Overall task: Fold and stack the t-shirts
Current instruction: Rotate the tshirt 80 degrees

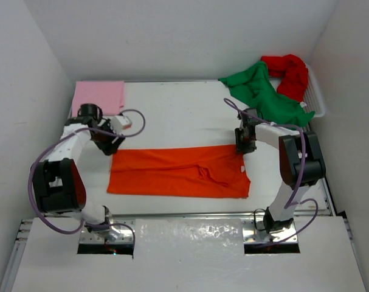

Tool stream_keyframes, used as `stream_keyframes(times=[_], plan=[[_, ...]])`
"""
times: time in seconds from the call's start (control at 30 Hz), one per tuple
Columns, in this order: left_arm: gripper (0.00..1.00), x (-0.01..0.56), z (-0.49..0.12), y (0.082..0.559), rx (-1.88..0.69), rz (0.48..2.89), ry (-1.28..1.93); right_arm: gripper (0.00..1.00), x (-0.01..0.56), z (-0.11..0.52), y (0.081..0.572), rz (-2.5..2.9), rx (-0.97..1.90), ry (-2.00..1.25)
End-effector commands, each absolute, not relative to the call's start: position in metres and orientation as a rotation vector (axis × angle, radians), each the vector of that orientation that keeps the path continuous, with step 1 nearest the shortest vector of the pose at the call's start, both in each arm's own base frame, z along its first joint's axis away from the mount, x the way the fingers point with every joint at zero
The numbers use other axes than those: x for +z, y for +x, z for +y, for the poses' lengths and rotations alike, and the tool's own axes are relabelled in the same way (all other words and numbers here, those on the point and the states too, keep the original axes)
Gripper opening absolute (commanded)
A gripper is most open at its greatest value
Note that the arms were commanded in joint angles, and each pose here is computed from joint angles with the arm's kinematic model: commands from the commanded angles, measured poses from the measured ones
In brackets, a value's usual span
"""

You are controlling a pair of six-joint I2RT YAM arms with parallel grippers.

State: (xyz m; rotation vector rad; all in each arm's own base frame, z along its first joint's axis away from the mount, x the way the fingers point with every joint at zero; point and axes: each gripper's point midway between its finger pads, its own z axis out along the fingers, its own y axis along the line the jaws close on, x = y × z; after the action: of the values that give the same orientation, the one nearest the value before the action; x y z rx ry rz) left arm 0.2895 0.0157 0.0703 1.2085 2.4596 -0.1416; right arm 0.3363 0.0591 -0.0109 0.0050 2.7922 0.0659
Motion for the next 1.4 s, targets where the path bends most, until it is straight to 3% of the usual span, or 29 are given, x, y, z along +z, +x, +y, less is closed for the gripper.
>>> stream_keyframes(times=[0.0,0.1,0.37,0.57,0.7,0.8,0.83,0.9,0.97,1.1,1.27,1.37], plan=[[0.57,0.106,0.014,0.334,-0.249,2.352,0.96,0.31,-0.015,0.059,0.345,2.794,0.069,-0.03],[0.56,0.086,0.03,0.357,-0.169,2.426,0.793,0.31,-0.015,0.061,0.356,2.793,0.07,-0.046],[0.56,0.021,0.058,0.354,0.024,2.543,0.719,0.3,-0.01,0.078,0.395,2.771,0.027,-0.121],[0.55,0.01,0.059,0.32,0.011,2.641,0.735,0.3,-0.016,0.095,0.465,2.733,-0.034,-0.134],[0.55,0.026,0.037,0.296,-0.155,2.626,0.842,0.31,-0.046,0.111,0.544,2.686,-0.048,-0.078],[0.55,0.03,0.035,0.279,-0.195,2.651,0.88,0.37,-0.021,0.134,0.604,2.545,0.065,-0.002],[0.55,0.031,0.035,0.275,-0.195,2.651,0.886,0.45,-0.011,0.141,0.623,2.461,0.109,0.022],[0.56,0.031,0.034,0.268,-0.223,2.667,0.873,0.54,-0.012,0.143,0.62,2.42,0.143,0.028],[0.56,0.029,0.031,0.265,-0.243,2.679,0.847,0.65,0.048,0.144,0.639,2.248,0.17,0.044],[0.56,0.028,0.031,0.27,-0.238,2.674,0.803,0.78,0.134,0.149,0.656,2.098,0.2,-0.009],[0.56,0.035,0.031,0.289,-0.235,2.644,0.761,0.83,0.211,0.141,0.632,1.982,0.201,-0.01],[0.56,0.045,0.035,0.312,-0.204,2.602,0.715,0.82,0.193,0.12,0.608,2.068,0.101,0.04]])
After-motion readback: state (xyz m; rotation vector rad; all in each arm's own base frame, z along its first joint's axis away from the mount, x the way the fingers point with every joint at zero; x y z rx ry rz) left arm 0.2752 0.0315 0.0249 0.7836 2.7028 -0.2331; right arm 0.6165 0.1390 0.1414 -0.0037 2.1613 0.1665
